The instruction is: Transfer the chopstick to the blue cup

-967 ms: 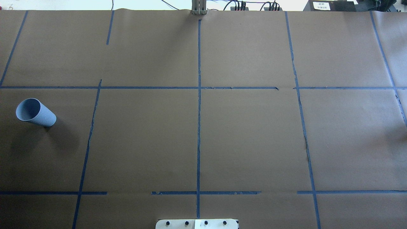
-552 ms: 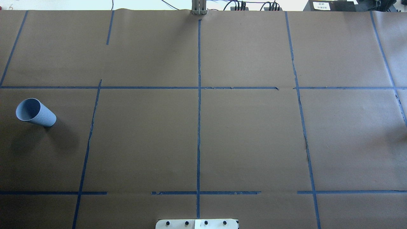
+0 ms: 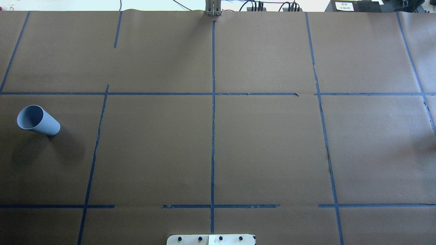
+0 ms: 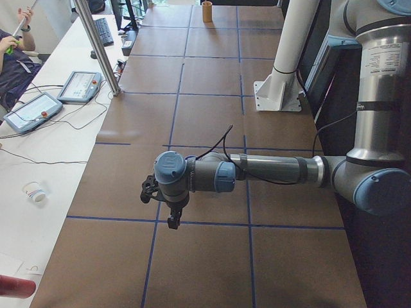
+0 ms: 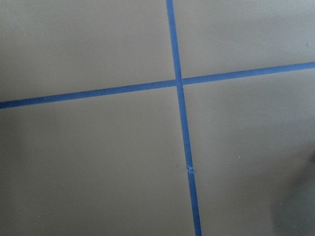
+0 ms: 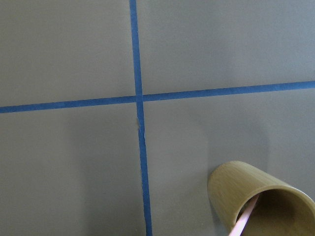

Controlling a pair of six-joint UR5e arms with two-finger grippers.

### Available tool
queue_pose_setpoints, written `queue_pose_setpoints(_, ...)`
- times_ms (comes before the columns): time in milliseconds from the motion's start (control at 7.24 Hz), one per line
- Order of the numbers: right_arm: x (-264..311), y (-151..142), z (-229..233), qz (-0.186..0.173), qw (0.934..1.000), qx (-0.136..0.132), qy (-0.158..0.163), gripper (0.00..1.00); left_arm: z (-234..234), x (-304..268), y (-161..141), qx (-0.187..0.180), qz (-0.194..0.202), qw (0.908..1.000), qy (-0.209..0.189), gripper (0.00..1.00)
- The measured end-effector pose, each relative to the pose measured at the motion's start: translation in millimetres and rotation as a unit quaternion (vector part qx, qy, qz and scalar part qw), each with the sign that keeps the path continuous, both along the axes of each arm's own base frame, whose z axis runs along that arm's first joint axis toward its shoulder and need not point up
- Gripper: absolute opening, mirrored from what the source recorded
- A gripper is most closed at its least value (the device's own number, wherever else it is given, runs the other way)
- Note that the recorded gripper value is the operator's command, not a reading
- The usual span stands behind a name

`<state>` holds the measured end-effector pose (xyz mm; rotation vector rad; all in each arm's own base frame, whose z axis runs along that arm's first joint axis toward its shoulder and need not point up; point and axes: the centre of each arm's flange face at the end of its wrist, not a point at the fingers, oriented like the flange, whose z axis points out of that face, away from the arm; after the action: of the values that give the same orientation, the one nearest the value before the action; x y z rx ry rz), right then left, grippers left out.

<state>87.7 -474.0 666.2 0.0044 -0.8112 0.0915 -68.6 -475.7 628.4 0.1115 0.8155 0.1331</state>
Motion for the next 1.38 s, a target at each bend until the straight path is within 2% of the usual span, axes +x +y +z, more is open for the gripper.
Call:
queue_pose_setpoints(276,0.0,0.0,0.0,0.001,1.0,-0.001,0.0,1.0,-54.3,26.4,-0.4,0.006,-0.017,0.9998,0.009,1.0)
queue_pose_setpoints(691,-0.5,-0.7,-1.5,0.0,1.0,0.001,-0.001,1.0,-111.6,112.4,2.3,-0.039,-0.032,0.9982,0.032,1.0)
queue_pose_setpoints(967,-0.3,-1.8,-2.8,0.001,1.0,0.007,-0.001,1.0,-114.9,164.9,4.4,-0.055,-0.039,0.9971,0.036,1.0)
queue_pose_setpoints(1381,-0.6,-2.3,-1.0,0.003,1.0,0.008,-0.001,1.0,-85.3,205.1,-0.8,-0.056,-0.047,0.9969,0.03,1.0)
